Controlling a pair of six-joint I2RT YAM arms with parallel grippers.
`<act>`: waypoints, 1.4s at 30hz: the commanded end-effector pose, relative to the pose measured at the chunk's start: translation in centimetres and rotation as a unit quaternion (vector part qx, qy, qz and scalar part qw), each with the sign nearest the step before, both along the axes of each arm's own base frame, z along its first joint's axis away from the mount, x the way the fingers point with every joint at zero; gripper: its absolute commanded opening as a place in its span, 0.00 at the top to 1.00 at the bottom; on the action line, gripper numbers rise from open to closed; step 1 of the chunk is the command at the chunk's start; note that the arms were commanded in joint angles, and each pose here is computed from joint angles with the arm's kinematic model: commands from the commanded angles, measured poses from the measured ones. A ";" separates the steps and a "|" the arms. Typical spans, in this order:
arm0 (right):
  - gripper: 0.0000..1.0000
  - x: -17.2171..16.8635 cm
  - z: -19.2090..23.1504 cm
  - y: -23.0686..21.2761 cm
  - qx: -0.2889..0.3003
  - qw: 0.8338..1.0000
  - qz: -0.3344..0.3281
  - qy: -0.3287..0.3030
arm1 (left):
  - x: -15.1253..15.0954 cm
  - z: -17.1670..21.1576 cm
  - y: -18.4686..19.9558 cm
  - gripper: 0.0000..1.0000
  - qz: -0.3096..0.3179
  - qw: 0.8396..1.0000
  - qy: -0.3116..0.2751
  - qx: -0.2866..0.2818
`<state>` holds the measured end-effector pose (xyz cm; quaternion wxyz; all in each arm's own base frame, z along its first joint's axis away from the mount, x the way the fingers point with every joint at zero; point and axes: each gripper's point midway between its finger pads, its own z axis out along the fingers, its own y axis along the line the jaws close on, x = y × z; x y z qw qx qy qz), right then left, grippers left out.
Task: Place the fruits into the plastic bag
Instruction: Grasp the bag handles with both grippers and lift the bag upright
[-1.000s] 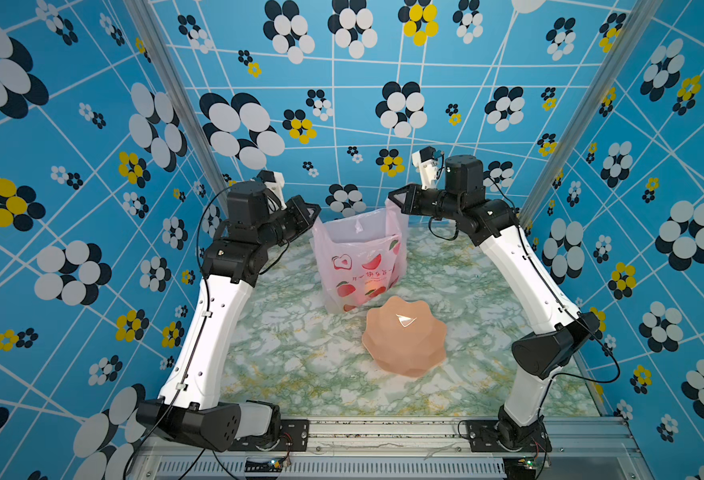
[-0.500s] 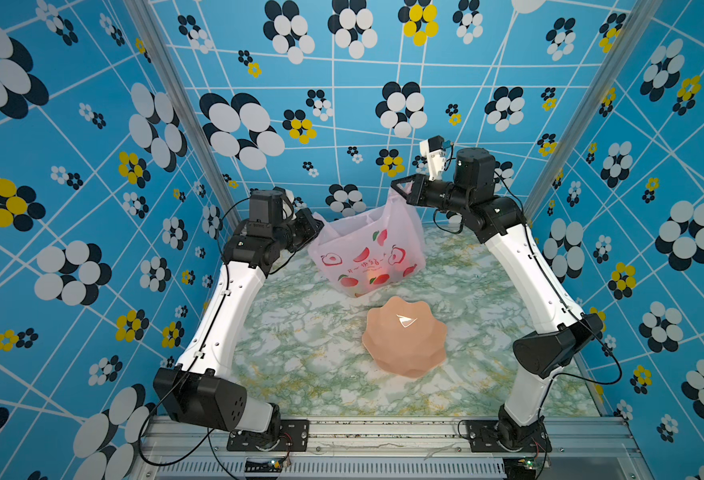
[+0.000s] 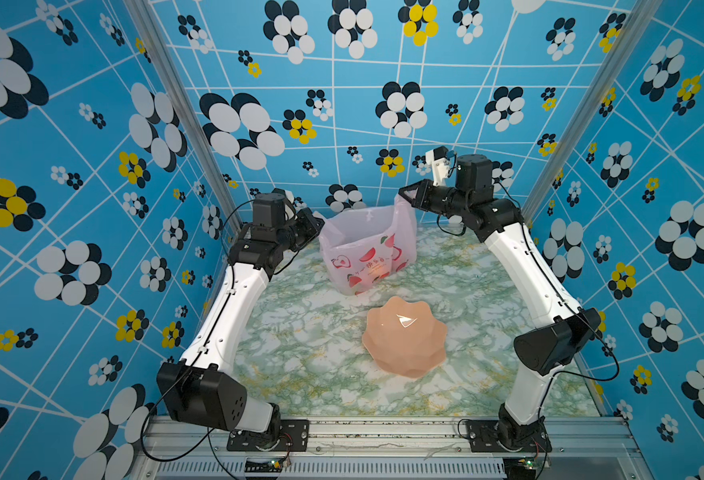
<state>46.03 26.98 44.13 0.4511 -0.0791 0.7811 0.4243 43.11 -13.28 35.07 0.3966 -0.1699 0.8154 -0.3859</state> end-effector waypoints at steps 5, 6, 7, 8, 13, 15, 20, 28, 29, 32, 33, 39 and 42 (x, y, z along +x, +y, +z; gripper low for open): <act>1.00 -1.3 -3.2 -1.4 -0.052 0.999 -0.004 -0.010 | -0.1 1.5 0.1 1.00 0.004 0.999 -0.034 0.014; 1.00 -0.9 -5.8 -1.6 -0.060 0.998 -0.006 0.015 | -0.3 1.4 0.0 1.00 0.001 0.999 -0.034 0.016; 1.00 -0.6 -7.8 -1.8 -0.053 0.998 -0.004 0.038 | -0.4 1.2 0.1 1.00 0.000 0.999 -0.033 0.017; 1.00 -0.3 -9.0 -2.0 -0.038 0.998 -0.001 0.057 | -0.6 0.9 0.0 1.00 -0.003 0.999 -0.030 0.019; 1.00 -0.1 -7.2 -3.1 0.012 0.999 -0.015 0.046 | -0.9 0.5 0.4 1.00 0.000 0.999 -0.028 0.018; 1.00 -0.5 -4.3 -3.1 0.021 0.999 -0.012 0.021 | -0.9 1.5 0.5 1.00 0.002 0.999 -0.040 0.014; 1.00 -1.4 1.6 -4.4 0.021 0.998 -0.036 -0.048 | -0.8 3.0 0.3 1.00 0.001 0.999 -0.054 0.006; 1.00 0.8 -7.1 -5.9 0.014 0.997 -0.064 0.032 | -0.1 0.1 -0.2 1.00 -0.004 1.000 -0.026 -0.015; 1.00 1.0 -7.8 -6.1 0.022 0.997 -0.064 0.044 | -0.1 0.2 -0.4 1.00 -0.008 0.999 -0.025 -0.019; 1.00 0.9 -6.7 -6.7 0.039 0.996 -0.067 0.042 | 0.1 1.4 -0.8 1.00 -0.018 0.999 -0.033 -0.024; 1.00 0.8 -5.7 -6.8 0.039 0.996 -0.069 0.031 | 0.1 2.0 -0.8 1.00 -0.019 0.999 -0.038 -0.022; 0.97 -0.3 -0.8 -8.1 0.023 0.995 -0.091 -0.026 | 0.5 4.5 -1.2 0.85 -0.030 0.997 -0.068 -0.007; 0.69 -0.5 -1.4 -8.0 0.019 0.996 -0.085 -0.020 | 0.7 4.1 -1.6 0.77 -0.039 0.997 -0.063 -0.012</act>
